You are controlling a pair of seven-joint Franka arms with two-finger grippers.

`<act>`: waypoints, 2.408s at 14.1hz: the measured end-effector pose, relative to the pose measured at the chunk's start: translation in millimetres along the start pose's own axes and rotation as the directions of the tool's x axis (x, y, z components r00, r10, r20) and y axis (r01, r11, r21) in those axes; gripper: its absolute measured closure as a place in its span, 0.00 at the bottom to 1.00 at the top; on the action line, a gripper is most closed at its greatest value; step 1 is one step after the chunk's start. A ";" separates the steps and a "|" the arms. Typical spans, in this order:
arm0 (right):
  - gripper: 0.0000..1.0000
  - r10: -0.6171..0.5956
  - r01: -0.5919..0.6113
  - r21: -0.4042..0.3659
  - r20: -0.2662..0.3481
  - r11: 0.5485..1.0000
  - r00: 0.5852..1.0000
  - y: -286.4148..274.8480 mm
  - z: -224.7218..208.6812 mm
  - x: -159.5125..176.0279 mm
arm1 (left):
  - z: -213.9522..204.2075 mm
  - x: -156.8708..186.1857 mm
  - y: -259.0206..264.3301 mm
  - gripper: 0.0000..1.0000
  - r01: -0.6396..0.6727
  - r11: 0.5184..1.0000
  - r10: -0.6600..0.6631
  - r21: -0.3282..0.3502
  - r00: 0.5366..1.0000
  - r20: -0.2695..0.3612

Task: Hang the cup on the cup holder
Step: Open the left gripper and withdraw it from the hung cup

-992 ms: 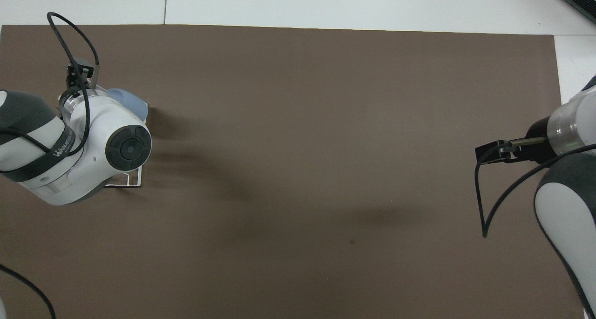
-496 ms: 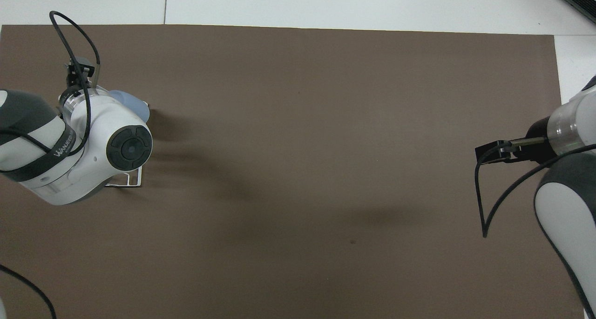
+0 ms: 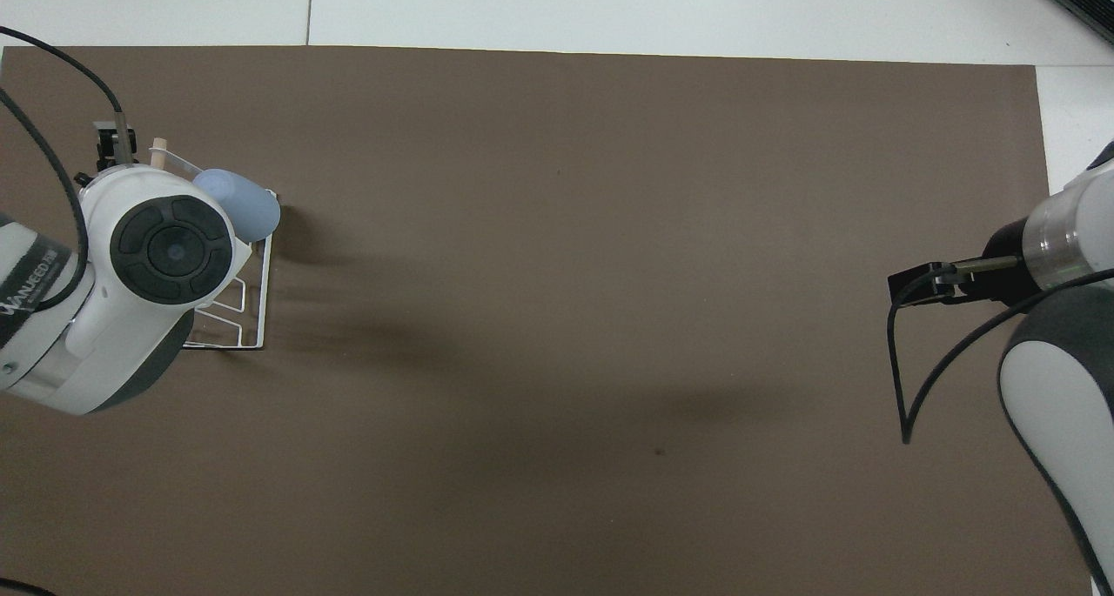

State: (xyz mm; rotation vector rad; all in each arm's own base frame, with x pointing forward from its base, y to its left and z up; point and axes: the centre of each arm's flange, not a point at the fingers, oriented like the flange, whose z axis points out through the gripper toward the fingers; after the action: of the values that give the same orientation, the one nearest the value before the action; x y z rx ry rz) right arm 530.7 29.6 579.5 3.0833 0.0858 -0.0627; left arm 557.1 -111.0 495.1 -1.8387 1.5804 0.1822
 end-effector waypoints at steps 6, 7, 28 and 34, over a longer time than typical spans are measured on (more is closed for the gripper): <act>0.00 0.000 0.000 0.000 0.000 1.000 1.000 0.0 0.0 0.0 | -22.9 -20.1 7.1 0.00 0.167 0.963 -0.200 -0.211 0.968 -0.148; 0.00 0.000 0.000 0.000 0.000 1.000 1.000 0.0 0.0 0.0 | -21.1 -27.6 4.4 0.00 0.209 0.945 -0.254 -0.252 0.954 -0.161; 0.00 0.000 0.000 0.000 0.000 1.000 1.000 0.0 0.0 0.0 | -51.1 -168.0 -51.7 0.00 0.697 0.220 -0.863 -0.683 0.465 0.197; 0.00 0.000 0.000 0.000 0.000 1.000 1.000 0.0 0.0 0.0 | -56.8 -156.0 -46.2 0.00 0.703 0.220 -0.847 -0.676 0.481 0.224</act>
State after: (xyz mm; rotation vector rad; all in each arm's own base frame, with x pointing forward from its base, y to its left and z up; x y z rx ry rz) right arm 530.7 29.6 579.5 3.0833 0.0859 -0.0627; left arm 542.2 -16.0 638.1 -3.1530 0.3979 0.1274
